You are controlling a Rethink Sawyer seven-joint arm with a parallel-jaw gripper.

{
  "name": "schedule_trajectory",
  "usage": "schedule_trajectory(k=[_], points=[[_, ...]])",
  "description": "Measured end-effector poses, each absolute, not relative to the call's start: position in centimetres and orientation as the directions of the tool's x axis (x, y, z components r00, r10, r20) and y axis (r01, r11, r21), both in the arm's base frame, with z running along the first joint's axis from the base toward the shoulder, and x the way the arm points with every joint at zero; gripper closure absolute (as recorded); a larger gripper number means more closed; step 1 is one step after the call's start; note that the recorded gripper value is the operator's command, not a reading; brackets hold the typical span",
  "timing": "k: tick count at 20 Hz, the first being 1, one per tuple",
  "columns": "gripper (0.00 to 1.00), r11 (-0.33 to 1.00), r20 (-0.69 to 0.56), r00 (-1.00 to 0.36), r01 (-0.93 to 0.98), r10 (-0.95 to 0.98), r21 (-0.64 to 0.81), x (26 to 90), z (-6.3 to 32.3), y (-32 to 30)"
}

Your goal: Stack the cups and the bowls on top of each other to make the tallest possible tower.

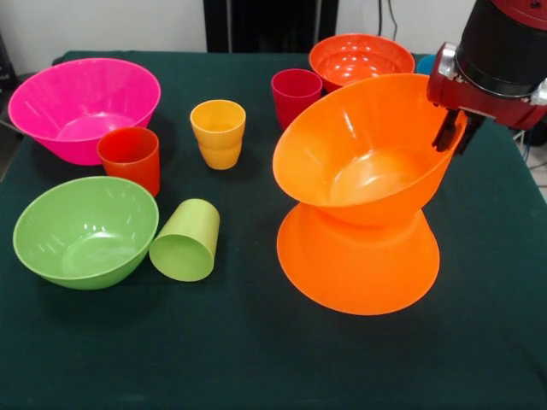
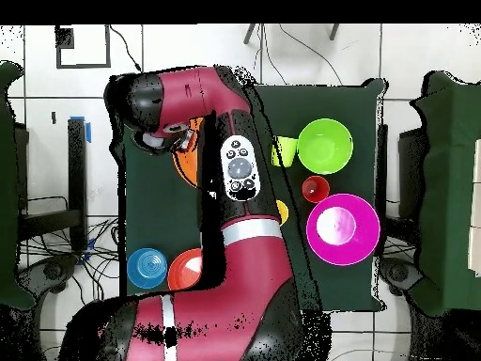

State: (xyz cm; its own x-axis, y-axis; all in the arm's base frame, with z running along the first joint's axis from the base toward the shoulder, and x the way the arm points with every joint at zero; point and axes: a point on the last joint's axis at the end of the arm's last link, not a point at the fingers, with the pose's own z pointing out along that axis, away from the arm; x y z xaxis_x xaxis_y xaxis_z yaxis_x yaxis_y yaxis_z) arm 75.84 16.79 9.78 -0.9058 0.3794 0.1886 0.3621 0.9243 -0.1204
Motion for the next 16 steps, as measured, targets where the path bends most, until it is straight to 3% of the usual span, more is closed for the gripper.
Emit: schedule_trajectory(k=[15, 16], points=[[1.00, 0.925, 0.205, -0.903, 0.360, 0.378, -0.118, 75.6, 8.5, 17.1], [0.00, 0.926, 0.206, -0.903, 0.360, 0.377, -0.116, 75.7, 8.5, 17.2]])
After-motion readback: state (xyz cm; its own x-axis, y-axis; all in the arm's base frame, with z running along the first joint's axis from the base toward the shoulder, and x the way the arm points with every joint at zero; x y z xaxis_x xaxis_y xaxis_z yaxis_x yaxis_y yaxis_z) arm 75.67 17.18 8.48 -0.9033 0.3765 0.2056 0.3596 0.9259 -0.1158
